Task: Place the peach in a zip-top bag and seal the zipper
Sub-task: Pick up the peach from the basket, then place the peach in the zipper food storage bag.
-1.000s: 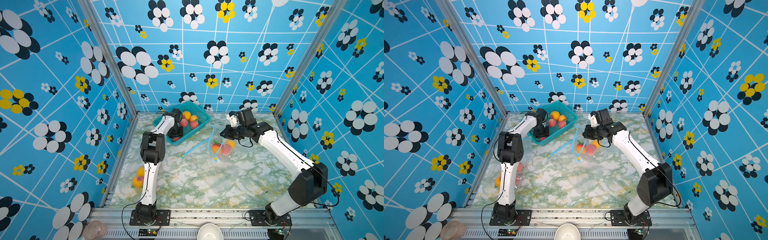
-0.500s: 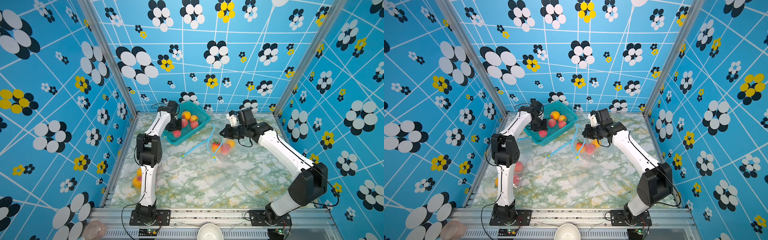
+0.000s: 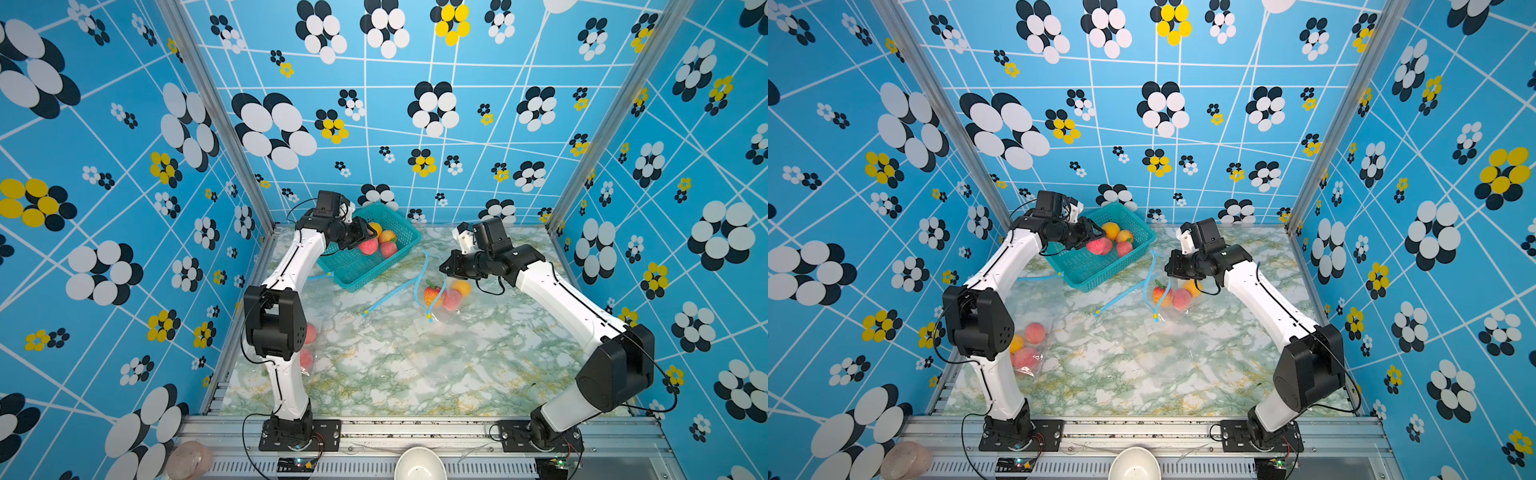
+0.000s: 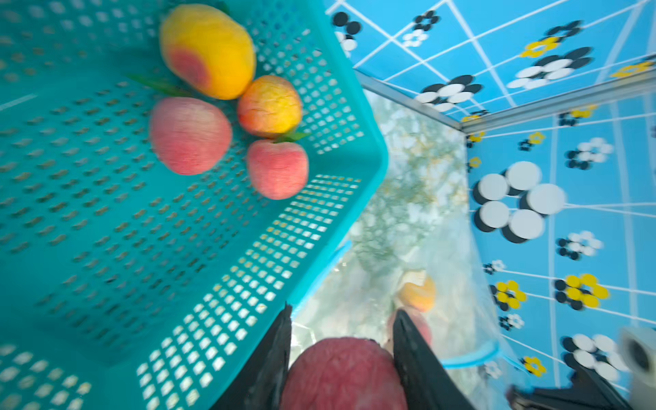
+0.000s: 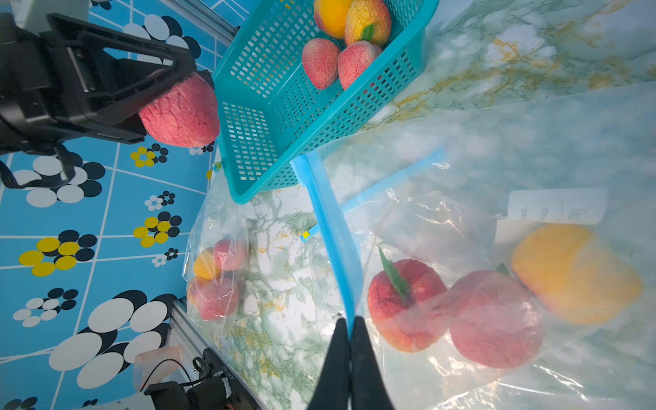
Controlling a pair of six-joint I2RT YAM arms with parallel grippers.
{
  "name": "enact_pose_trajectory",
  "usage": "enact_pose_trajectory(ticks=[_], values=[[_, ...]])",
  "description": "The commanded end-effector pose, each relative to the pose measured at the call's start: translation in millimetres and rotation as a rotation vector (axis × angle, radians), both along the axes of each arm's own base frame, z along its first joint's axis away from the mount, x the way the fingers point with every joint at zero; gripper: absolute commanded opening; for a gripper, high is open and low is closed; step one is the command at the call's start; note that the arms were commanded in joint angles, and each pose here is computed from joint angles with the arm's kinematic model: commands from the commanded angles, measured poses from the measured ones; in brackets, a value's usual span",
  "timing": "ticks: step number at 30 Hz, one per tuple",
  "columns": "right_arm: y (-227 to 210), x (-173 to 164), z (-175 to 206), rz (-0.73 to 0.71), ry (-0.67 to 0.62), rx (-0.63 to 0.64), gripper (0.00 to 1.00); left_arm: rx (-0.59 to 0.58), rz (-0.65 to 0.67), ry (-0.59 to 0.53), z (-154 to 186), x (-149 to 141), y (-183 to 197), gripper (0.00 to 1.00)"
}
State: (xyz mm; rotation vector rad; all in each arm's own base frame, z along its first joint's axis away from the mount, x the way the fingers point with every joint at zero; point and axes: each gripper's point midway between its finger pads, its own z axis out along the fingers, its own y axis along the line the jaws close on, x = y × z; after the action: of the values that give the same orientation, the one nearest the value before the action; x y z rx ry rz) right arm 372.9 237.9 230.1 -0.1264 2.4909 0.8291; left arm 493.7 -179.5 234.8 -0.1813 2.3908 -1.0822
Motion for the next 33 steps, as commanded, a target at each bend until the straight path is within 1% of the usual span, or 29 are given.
enact_pose_trajectory(ticks=[1,3,7,10,14,16,19,25,30,32,33], values=[[-2.0,8.2,0.3,-0.018,-0.007,0.002,0.00,-0.276,-0.134,-0.072,48.0,-24.9,-52.1,0.42],[-3.9,10.8,1.3,-0.025,-0.007,0.004,0.00,-0.308,-0.164,-0.071,50.5,-43.5,-70.0,0.42],[-4.4,14.5,4.4,-0.029,-0.006,0.012,0.00,-0.353,-0.240,-0.045,44.3,-82.7,-108.7,0.42],[-3.3,15.4,9.4,-0.026,-0.008,0.015,0.00,-0.357,-0.266,-0.035,37.7,-101.8,-128.6,0.42],[-4.7,15.3,13.7,-0.025,-0.006,0.011,0.00,-0.339,-0.297,-0.035,28.9,-119.0,-149.9,0.42],[-3.7,14.0,15.6,-0.019,-0.002,0.013,0.00,-0.311,-0.287,-0.030,19.9,-120.2,-155.9,0.42],[-0.9,12.1,23.6,-0.011,-0.005,0.039,0.00,-0.233,-0.259,-0.011,-0.1,-117.1,-160.9,0.42],[2.3,4.0,32.8,0.003,-0.006,0.076,0.00,-0.132,-0.217,0.009,-24.4,-101.9,-167.5,0.41],[7.0,-1.8,28.0,0.007,0.001,0.085,0.00,-0.099,-0.182,0.013,-32.2,-90.1,-169.8,0.42],[10.1,-3.1,26.9,0.010,0.003,0.091,0.00,-0.095,-0.171,0.005,-28.0,-87.7,-170.1,0.42],[12.0,-3.8,26.3,0.012,0.005,0.094,0.00,-0.083,-0.167,0.020,-36.4,-85.5,-171.6,0.42]])
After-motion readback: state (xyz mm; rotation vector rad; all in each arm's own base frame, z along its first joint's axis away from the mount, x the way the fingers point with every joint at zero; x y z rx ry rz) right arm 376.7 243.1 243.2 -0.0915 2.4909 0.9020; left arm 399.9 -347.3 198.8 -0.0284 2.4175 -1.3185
